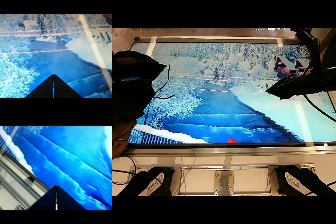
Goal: Fold the clothes and pants, and hang the long-sleeved shirts on hangers.
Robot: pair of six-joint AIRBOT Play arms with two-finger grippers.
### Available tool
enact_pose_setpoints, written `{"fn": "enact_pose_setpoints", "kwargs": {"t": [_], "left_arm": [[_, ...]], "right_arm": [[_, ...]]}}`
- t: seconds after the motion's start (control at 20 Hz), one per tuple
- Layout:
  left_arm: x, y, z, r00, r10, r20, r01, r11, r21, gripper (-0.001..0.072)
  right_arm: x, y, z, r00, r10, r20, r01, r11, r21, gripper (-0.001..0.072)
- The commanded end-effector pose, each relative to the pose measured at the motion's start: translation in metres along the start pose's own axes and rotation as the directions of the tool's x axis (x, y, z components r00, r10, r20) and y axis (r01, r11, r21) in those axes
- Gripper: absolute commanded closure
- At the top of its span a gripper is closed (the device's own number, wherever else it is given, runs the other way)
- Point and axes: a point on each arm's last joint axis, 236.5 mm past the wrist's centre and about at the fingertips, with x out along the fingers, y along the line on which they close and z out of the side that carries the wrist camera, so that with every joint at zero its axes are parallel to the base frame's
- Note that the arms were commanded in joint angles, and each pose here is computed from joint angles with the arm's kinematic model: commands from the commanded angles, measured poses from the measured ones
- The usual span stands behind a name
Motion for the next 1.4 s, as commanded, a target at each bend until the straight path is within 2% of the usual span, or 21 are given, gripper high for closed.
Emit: {"fn": "enact_pose_setpoints", "kwargs": {"t": [0.0,0.65,0.7,0.75,0.8,0.85,0.9,1.0,1.2,1.3,1.35], "left_arm": [[0.000,0.000,0.000,1.000,0.000,0.000,0.000,1.000,0.000,0.0697],[0.008,0.004,0.009,0.999,0.004,0.032,-0.004,1.000,-0.008,0.0696],[0.010,0.014,0.012,0.998,0.040,0.045,-0.040,0.999,0.009,0.0655],[0.011,0.037,0.013,0.991,0.130,0.044,-0.132,0.990,0.040,0.0479],[0.010,0.073,0.009,0.962,0.271,0.025,-0.272,0.960,0.062,0.0275],[-0.001,0.122,0.003,0.891,0.455,-0.009,-0.454,0.890,0.054,0.0225],[-0.019,0.169,-0.006,0.787,0.616,-0.049,-0.613,0.788,0.055,0.0214],[-0.063,0.244,-0.022,0.585,0.802,-0.117,-0.802,0.594,0.061,0.0215],[-0.118,0.345,-0.090,0.439,0.837,-0.326,-0.898,0.423,-0.123,0.0216],[-0.124,0.378,-0.131,0.462,0.780,-0.423,-0.886,0.384,-0.259,0.0215],[-0.119,0.391,-0.149,0.495,0.738,-0.458,-0.867,0.384,-0.318,0.0172]], "right_arm": [[0.000,0.000,0.000,1.000,0.001,0.001,-0.001,1.000,0.000,0.0688],[0.000,-0.002,0.008,0.999,-0.011,0.035,0.011,1.000,-0.004,0.0688],[-0.001,-0.004,0.014,0.998,-0.019,0.061,0.019,1.000,-0.004,0.0688],[-0.001,-0.006,0.019,0.996,-0.026,0.081,0.026,1.000,-0.004,0.0688],[-0.002,-0.007,0.025,0.994,-0.033,0.106,0.033,0.999,-0.003,0.0688],[-0.003,-0.010,0.033,0.989,-0.042,0.141,0.043,0.999,-0.002,0.0688],[-0.004,-0.011,0.043,0.982,-0.049,0.180,0.050,0.999,0.000,0.0688],[-0.008,-0.012,0.056,0.970,-0.052,0.238,0.052,0.999,0.005,0.0688],[-0.015,-0.015,0.080,0.939,-0.068,0.338,0.066,0.998,0.016,0.0688],[-0.017,-0.012,0.084,0.932,-0.056,0.357,0.053,0.998,0.018,0.0688],[-0.017,-0.010,0.087,0.929,-0.047,0.367,0.043,0.999,0.019,0.0688]]}}
